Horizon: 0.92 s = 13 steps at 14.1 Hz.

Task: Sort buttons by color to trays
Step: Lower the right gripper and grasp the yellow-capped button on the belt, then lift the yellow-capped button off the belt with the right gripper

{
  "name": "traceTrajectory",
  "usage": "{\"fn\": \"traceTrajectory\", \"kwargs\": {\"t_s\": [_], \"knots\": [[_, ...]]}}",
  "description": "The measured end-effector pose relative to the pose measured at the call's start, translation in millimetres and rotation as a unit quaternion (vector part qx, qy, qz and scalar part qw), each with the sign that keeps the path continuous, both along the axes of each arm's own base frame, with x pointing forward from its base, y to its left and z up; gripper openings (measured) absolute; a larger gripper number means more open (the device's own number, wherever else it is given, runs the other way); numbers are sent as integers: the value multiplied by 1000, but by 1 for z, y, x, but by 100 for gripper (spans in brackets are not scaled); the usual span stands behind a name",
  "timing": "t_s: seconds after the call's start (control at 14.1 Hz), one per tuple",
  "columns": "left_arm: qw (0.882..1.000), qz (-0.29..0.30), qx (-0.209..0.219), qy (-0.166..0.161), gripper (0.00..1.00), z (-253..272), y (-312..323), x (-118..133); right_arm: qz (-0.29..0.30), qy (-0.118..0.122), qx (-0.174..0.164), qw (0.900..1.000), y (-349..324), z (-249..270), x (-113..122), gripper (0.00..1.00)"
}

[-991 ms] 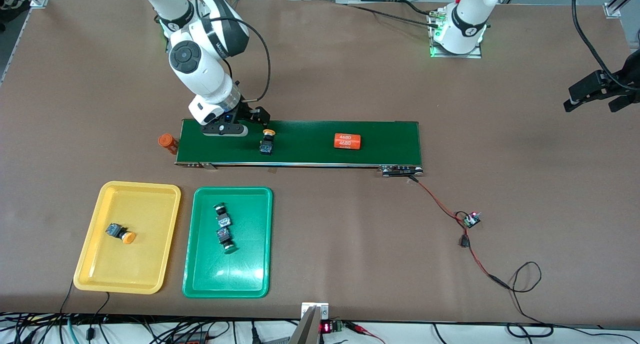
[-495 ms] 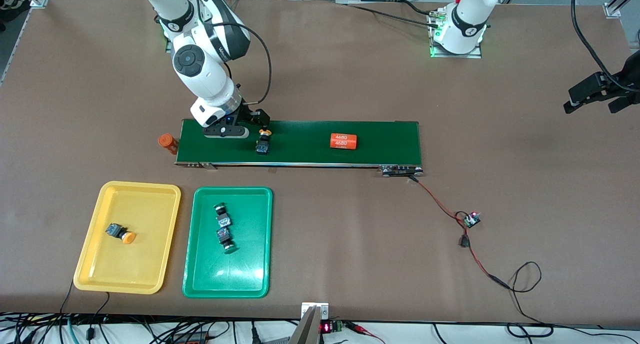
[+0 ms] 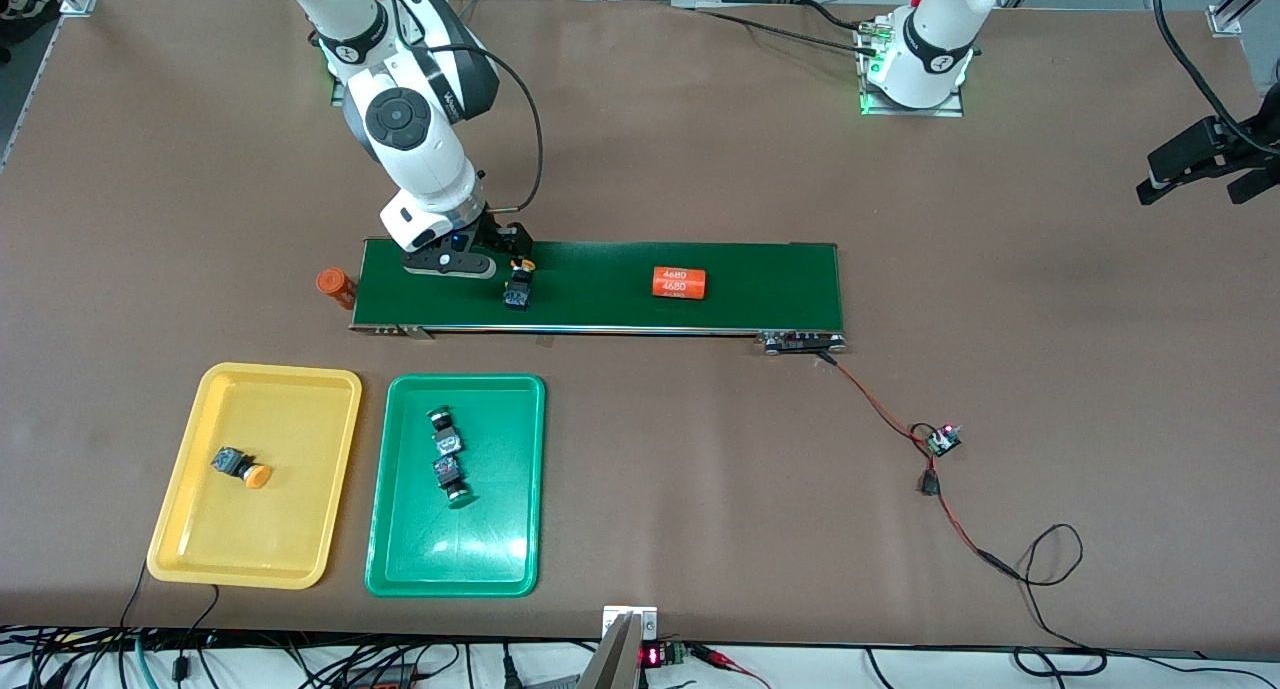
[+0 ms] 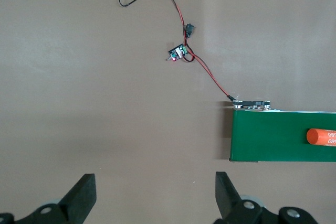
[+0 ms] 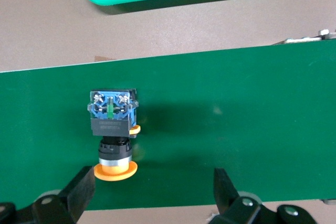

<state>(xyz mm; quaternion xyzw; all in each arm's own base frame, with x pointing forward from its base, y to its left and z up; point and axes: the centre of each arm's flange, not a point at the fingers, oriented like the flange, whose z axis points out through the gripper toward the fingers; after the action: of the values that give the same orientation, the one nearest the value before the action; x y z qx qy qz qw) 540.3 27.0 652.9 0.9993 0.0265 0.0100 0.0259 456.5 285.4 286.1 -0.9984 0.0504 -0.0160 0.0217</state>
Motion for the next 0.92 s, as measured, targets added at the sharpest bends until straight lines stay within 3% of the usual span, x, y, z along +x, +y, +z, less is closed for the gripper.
{"fn": "traceTrajectory", "kwargs": {"t_s": [0.42, 0.92], "knots": [[1000, 7, 0, 0, 100, 0, 8, -1, -12, -14, 7, 1000, -1, 13, 14, 100], [1000, 11, 0, 0, 100, 0, 12, -1, 8, -10, -23, 1000, -5, -8, 16, 100]]}}
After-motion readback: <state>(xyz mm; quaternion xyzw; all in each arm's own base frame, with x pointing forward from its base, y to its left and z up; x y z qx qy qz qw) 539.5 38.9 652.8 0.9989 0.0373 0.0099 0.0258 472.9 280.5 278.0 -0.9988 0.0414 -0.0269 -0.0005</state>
